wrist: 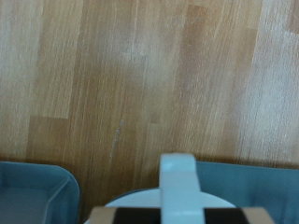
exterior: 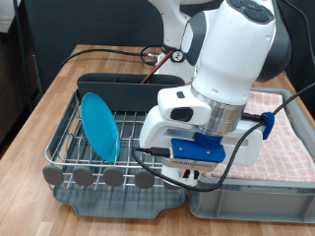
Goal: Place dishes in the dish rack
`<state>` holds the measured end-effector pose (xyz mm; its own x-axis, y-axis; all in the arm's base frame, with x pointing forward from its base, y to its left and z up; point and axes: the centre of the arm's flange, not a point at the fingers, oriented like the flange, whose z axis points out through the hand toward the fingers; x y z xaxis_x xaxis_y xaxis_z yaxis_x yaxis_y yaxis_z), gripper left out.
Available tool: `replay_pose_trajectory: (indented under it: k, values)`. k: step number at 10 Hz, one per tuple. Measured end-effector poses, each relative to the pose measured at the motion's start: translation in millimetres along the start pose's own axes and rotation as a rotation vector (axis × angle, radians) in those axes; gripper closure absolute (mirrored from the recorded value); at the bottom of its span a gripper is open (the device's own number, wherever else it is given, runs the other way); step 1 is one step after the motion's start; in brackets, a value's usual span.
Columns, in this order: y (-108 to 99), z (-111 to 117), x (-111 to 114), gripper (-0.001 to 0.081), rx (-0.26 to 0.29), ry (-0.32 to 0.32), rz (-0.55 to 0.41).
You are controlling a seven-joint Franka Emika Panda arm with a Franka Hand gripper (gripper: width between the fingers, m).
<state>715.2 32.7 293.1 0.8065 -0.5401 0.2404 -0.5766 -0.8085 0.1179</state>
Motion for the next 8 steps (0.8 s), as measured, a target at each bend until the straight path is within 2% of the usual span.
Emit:
replay_pose_trajectory:
  k: [5, 8]
  values:
    - [7.5, 6.8, 5.5, 0.0734, -0.036, -0.012, -0.015]
    - [11.5, 10.5, 12.5, 0.0734, -0.021, -0.024, -0.021]
